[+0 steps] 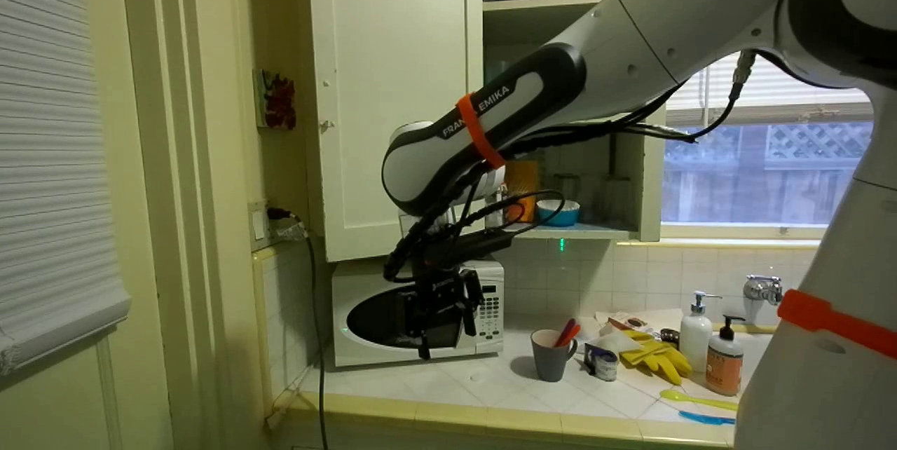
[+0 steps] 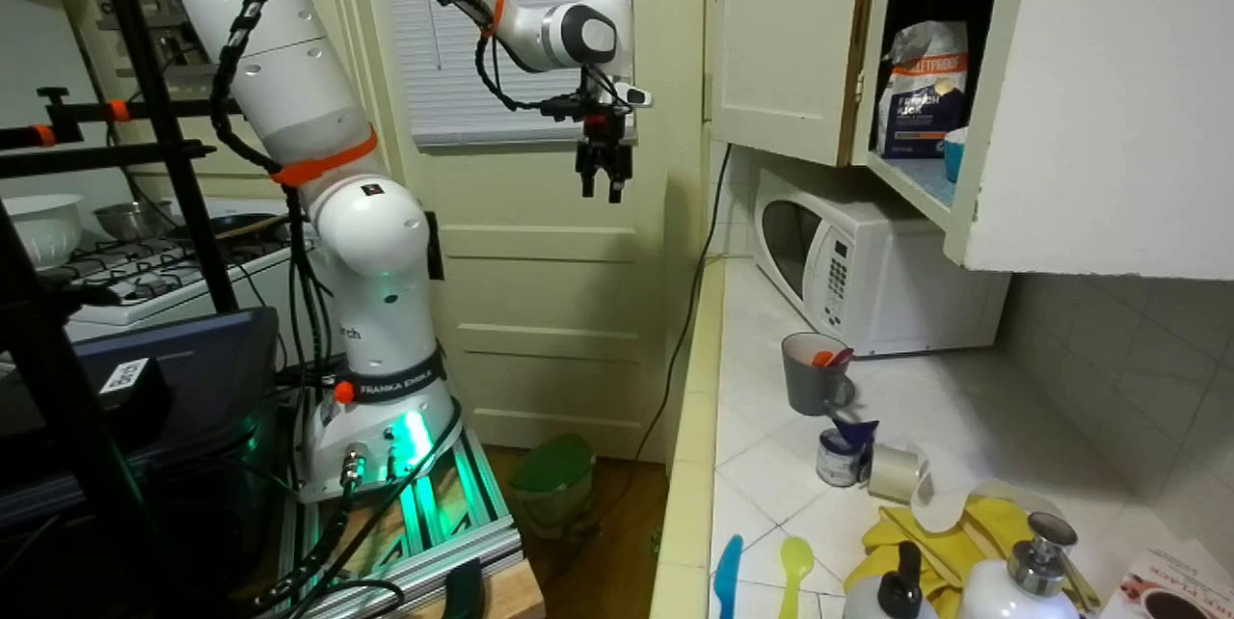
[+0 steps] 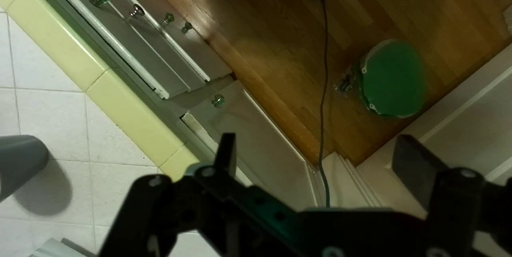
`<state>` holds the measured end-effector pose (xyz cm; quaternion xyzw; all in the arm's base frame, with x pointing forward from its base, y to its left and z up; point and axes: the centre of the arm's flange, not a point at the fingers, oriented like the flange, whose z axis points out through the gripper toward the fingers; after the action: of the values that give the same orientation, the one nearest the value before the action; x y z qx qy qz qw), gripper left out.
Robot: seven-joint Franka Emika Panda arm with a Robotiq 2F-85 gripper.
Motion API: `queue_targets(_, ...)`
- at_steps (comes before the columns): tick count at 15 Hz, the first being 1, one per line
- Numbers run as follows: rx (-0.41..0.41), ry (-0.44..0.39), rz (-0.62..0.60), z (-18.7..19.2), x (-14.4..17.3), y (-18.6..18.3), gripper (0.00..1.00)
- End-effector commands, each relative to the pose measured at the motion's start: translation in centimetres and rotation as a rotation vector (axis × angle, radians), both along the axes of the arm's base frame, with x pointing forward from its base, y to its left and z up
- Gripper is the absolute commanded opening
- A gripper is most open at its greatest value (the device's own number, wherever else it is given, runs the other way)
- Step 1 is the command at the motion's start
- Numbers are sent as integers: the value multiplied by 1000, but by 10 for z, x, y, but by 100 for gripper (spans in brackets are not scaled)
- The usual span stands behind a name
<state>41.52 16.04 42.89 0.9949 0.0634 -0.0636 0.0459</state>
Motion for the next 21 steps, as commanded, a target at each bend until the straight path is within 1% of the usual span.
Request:
queue_targets(1,-34,-35,-190,-9,11,-39,100)
queue_targets(4,-56,-78,-347,-18,21,-83,100)
queue_targets(9,-118,-194,-584,-44,30,-142,100)
queue_targets(17,-186,-369,-976,-72,21,-208,100)
queue_targets(18,-207,-392,-1019,-73,17,-217,100)
queue_targets(21,-232,-438,-1171,-78,9,-244,100)
